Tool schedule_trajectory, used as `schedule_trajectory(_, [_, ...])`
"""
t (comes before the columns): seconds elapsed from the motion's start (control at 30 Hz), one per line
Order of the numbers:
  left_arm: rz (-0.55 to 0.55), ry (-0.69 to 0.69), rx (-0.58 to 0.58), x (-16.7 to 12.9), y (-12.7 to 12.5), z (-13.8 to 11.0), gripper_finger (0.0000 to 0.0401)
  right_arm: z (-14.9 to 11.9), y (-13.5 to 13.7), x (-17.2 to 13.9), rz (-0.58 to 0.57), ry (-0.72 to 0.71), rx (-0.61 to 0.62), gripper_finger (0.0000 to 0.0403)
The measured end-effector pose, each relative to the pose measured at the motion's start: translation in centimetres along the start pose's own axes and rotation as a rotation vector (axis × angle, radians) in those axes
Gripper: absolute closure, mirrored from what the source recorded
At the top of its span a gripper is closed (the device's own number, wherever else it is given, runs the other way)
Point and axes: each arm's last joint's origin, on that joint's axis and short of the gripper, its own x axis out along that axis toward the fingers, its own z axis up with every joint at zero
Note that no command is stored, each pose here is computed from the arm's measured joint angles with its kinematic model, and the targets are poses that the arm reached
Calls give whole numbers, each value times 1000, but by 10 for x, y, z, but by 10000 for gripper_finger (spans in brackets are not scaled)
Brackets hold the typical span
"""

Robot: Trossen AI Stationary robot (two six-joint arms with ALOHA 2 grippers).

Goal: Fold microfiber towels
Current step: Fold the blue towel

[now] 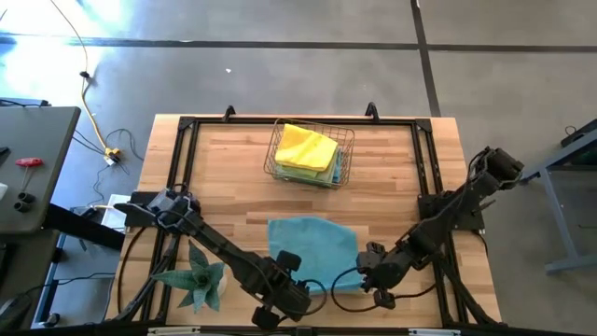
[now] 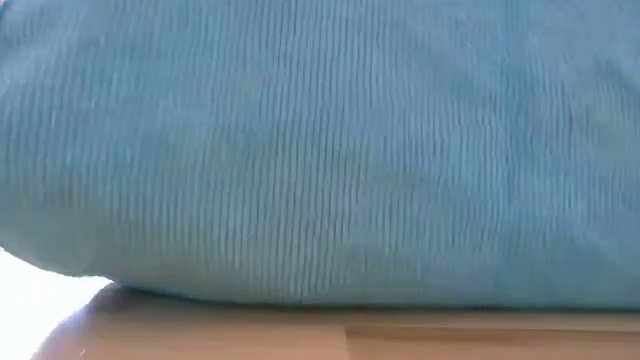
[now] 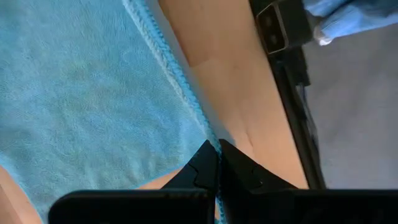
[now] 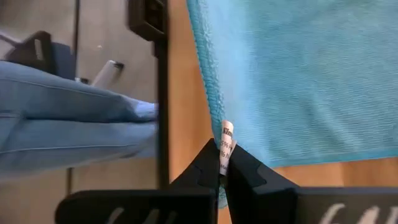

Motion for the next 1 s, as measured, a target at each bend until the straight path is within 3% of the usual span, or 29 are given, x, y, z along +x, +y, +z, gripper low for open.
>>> schedule_trajectory(0.23, [29, 27, 13, 24, 6, -1, 401, -3, -13, 12, -65, 17, -59, 402])
schedule_trajectory(0.37, [142, 84, -6, 33, 23, -6, 401, 2, -23, 13, -136, 10, -108, 402])
schedule_trajectory(0.7, [208, 228, -79, 61, 66, -20, 401, 21, -64, 6, -368, 26, -125, 402])
schedule_trajectory(1.0, [324, 312, -88, 78, 100, -32, 401, 38, -96, -1, -473, 31, -98, 402])
